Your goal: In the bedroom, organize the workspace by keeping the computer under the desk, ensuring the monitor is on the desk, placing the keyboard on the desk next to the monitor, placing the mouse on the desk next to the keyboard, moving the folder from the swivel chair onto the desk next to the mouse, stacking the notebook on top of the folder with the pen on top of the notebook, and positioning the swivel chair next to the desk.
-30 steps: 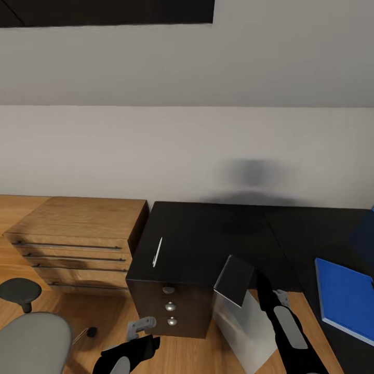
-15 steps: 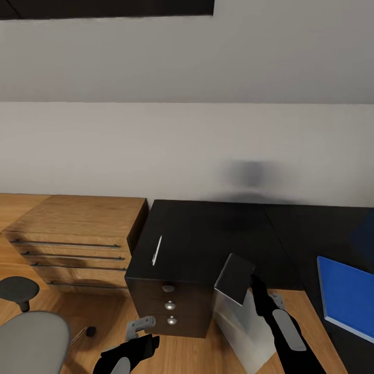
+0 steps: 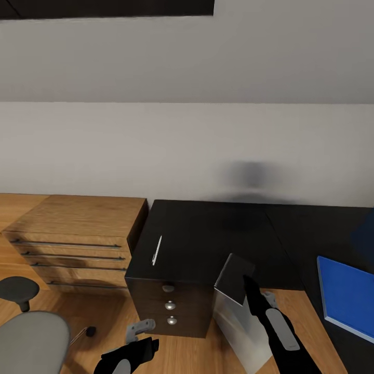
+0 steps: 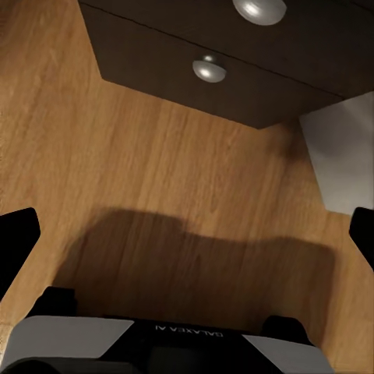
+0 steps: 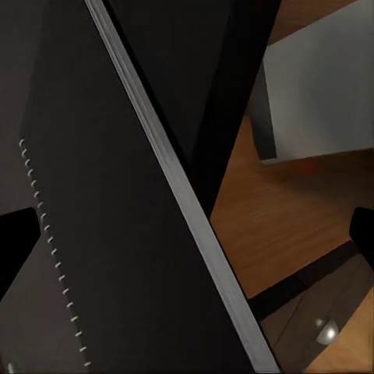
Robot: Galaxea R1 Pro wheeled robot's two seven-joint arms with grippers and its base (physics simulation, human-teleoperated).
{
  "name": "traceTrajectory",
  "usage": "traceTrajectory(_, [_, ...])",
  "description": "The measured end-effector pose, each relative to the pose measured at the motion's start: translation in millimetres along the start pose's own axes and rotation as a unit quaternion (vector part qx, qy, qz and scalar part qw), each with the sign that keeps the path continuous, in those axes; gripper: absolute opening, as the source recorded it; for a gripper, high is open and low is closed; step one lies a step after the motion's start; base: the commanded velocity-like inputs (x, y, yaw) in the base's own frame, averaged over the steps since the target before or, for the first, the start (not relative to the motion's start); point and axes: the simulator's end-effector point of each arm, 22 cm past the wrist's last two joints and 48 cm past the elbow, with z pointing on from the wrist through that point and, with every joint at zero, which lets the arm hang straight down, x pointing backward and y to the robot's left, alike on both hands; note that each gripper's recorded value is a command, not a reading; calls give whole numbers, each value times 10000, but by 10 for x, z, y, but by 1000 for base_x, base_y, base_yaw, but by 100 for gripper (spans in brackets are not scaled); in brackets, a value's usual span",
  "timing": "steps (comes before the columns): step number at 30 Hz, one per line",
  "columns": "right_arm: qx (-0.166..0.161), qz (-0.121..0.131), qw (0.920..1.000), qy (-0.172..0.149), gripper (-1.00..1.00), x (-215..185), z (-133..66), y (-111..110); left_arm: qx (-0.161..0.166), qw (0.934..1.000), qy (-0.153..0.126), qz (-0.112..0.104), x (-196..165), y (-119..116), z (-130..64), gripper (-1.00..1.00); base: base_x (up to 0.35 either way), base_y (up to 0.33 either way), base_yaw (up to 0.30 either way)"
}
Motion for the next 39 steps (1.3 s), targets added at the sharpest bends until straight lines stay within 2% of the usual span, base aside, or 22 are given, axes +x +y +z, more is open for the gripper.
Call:
traceTrajectory(23, [20, -49, 10000, 82, 100, 85, 3, -4, -26, 10000, 11, -4, 9, 16, 6, 100, 0, 0, 0])
traceTrajectory(28, [65, -157, 9997, 189, 100, 188, 10, -43, -26, 10000, 23, -6, 17, 17, 9, 100, 0, 0, 0])
traceTrajectory(34, [76, -188, 9996, 219, 100, 217, 11, -53, -30, 10000, 28, -8, 21, 20, 11, 100, 0, 0, 0])
traceTrajectory(39, [75, -210, 9991, 368, 100, 283, 7, -55, -29, 10000, 28, -11, 21, 21, 11, 100, 0, 0, 0])
